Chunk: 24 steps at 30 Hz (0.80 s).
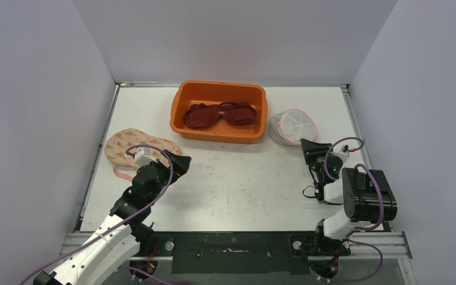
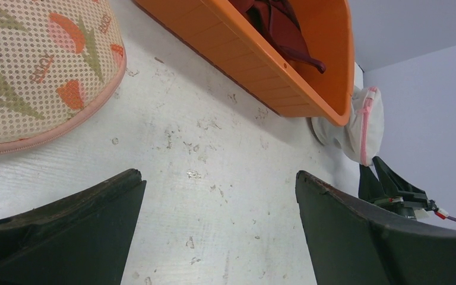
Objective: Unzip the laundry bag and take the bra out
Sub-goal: Move the laundry bag to the center of the board.
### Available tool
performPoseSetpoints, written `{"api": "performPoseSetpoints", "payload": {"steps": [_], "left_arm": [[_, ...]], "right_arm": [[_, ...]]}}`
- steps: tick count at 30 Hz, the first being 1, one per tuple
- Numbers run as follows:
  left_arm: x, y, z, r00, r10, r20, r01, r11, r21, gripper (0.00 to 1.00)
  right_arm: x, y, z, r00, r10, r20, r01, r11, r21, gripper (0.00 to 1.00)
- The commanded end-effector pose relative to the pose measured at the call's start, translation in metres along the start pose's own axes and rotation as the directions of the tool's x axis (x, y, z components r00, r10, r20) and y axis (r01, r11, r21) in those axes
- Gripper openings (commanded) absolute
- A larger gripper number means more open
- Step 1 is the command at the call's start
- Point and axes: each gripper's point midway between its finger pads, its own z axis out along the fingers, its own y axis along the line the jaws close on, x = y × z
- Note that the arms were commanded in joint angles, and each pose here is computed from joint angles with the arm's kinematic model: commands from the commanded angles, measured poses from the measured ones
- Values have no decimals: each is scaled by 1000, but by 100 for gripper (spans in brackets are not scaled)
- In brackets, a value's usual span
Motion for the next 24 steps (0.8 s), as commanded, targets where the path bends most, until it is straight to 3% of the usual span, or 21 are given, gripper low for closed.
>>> {"api": "performPoseSetpoints", "payload": {"steps": [1,4,6,10,14,20,24], "left_arm": [[-19,-25,-4,999,-26,43,23,998,66,99],[-21,-25,-7,999,-25,48,22,998,65,99],[-22,-25,-9,998,-24,50,21,998,64,99],[-25,-27,-12,998,-21,52,18,998,64,99],[-28,-29,-13,998,-17,60,13,998,65,99],[-37,-31,-20,998,17,63,-19,999,32,99],[-43,-39,-24,994,89,68,-93,994,57,99]], "right_arm": [[-5,41,5,999,-38,2,38,988,-148,24],[-4,51,2,998,-66,-10,63,985,-162,10],[-5,60,-3,995,-95,-12,92,983,-159,5],[-8,86,-17,979,-205,-4,203,969,-141,5],[9,120,-40,921,-389,-32,382,915,-129,5],[19,178,-81,866,-500,-19,484,847,-222,5],[55,213,-109,757,-640,-132,561,740,-371,5]]}}
